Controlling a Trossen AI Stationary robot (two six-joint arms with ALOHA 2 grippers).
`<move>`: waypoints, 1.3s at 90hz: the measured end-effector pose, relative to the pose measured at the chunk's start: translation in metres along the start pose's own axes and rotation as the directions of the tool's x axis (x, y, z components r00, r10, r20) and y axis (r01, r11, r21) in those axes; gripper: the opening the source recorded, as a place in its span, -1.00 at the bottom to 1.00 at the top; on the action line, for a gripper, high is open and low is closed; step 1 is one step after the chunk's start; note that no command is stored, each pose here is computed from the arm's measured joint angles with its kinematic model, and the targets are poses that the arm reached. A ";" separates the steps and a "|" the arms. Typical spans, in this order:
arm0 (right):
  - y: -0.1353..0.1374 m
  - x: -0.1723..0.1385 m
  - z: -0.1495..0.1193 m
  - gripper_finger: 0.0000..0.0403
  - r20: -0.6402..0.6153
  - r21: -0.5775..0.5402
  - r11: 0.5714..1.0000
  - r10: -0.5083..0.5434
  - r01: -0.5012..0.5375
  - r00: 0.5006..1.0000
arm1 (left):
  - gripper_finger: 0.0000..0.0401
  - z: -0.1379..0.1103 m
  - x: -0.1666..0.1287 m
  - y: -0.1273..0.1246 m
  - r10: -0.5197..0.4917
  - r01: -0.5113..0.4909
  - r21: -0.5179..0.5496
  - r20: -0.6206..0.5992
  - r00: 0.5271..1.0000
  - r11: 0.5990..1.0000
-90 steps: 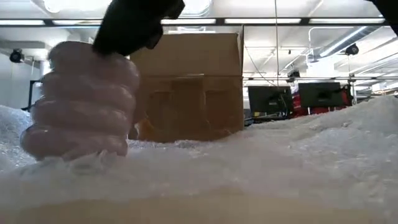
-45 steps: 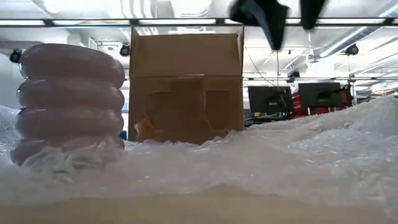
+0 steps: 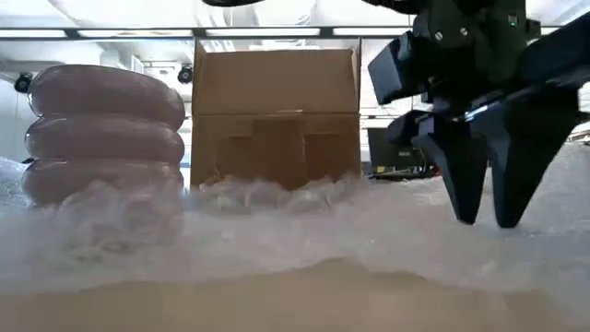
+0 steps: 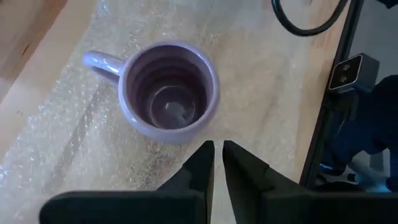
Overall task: Wrap mug
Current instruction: Wrap the purple mug with transparent bubble wrap
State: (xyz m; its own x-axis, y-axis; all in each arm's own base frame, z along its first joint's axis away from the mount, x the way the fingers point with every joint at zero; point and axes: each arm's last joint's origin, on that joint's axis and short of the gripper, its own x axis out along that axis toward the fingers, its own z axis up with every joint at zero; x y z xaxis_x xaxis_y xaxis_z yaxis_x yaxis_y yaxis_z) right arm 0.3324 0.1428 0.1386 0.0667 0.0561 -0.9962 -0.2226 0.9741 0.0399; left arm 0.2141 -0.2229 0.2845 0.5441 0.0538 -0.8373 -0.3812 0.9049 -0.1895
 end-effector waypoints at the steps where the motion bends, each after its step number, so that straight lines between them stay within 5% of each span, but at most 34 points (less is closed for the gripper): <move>1: 0.000 -0.001 0.000 -0.48 0.002 -0.002 1.000 -0.002 0.002 1.000 | -0.90 0.000 0.000 0.000 0.000 0.000 0.000 0.001 1.000 1.000; 14: 0.001 -0.014 0.005 -0.93 0.048 -0.047 0.999 0.006 -0.004 0.999 | -0.90 0.000 0.000 0.000 0.002 -0.002 -0.001 0.009 1.000 1.000; 38: 0.002 -0.027 0.008 -0.98 0.063 -0.045 0.999 0.012 -0.010 0.998 | -0.90 0.001 0.000 0.000 0.007 -0.007 -0.002 0.029 1.000 1.000; 52: 0.005 -0.019 -0.001 -0.80 0.018 0.009 0.999 0.039 -0.039 0.999 | -0.90 0.001 0.000 -0.001 0.000 0.001 -0.006 0.032 0.999 1.000; 79: 0.001 -0.001 -0.011 -0.12 0.017 0.057 0.998 -0.007 0.006 1.000 | -0.90 0.001 0.000 -0.001 -0.003 0.003 -0.005 0.036 0.999 1.000; 91: -0.001 0.009 -0.013 -0.03 0.059 0.041 0.999 -0.030 0.028 0.998 | -0.90 0.001 0.000 -0.001 0.000 0.001 -0.004 0.044 0.999 1.000; 102: -0.002 0.011 -0.015 -0.24 0.054 0.022 0.998 -0.052 0.051 0.997 | -0.90 0.002 0.000 -0.001 0.000 0.000 -0.006 0.053 0.999 1.000; 117: -0.002 0.011 -0.015 -0.88 0.055 -0.014 0.999 -0.052 0.052 0.997 | -0.90 0.002 0.000 -0.001 0.002 -0.002 -0.006 0.059 0.998 1.000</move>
State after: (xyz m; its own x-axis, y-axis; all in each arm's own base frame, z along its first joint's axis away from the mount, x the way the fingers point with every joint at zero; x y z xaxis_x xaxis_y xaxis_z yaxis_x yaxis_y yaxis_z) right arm 0.3190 0.1383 0.1269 0.1311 0.0176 -0.9912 -0.2325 0.9725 -0.0135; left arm 0.2163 -0.2231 0.2855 0.5866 0.0808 -0.8058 -0.3869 0.9021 -0.1912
